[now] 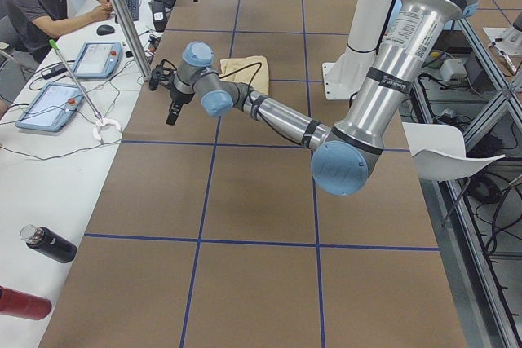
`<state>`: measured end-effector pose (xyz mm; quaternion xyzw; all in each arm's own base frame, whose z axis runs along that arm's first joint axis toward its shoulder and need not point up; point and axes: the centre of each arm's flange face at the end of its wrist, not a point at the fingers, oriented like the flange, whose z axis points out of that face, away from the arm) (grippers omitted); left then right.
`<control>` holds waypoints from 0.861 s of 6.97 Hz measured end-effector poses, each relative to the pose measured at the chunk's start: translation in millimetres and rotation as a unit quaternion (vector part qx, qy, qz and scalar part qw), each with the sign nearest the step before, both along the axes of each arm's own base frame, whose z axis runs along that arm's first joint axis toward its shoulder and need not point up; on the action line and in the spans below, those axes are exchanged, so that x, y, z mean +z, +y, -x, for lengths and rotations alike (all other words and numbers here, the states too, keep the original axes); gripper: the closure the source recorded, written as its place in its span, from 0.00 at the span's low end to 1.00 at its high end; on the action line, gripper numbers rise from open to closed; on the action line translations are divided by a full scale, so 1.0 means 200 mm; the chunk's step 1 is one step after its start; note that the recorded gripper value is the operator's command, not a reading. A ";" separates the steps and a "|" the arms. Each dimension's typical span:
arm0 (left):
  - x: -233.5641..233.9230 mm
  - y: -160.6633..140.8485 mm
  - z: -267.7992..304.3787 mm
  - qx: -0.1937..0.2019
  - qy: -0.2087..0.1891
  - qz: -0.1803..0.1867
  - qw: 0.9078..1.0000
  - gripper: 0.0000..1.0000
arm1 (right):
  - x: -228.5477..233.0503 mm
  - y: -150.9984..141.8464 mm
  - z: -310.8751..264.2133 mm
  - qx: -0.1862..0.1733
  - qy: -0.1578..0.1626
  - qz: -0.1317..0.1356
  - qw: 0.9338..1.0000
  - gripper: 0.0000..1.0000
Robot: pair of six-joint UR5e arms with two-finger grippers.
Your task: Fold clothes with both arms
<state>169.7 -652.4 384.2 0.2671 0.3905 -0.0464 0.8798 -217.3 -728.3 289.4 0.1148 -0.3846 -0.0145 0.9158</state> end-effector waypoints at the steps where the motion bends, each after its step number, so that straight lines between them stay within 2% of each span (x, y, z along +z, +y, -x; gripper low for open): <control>1: 0.09 -0.06 0.16 0.016 -0.041 -0.031 0.999 0.00 | 0.21 0.00 -0.29 -0.019 0.000 -0.012 1.000 0.00; 3: 0.23 -0.06 0.40 0.038 -0.082 -0.064 0.994 0.00 | 0.57 0.13 -0.65 -0.028 0.015 -0.022 0.999 0.00; 4: 0.35 -0.01 0.49 0.051 -0.094 -0.076 0.991 0.00 | 0.74 0.24 -0.74 -0.024 0.023 -0.012 0.999 0.00; 6: 0.61 0.13 0.58 0.064 -0.103 -0.084 0.989 0.00 | 1.17 0.50 -0.86 -0.014 0.055 0.036 0.998 0.00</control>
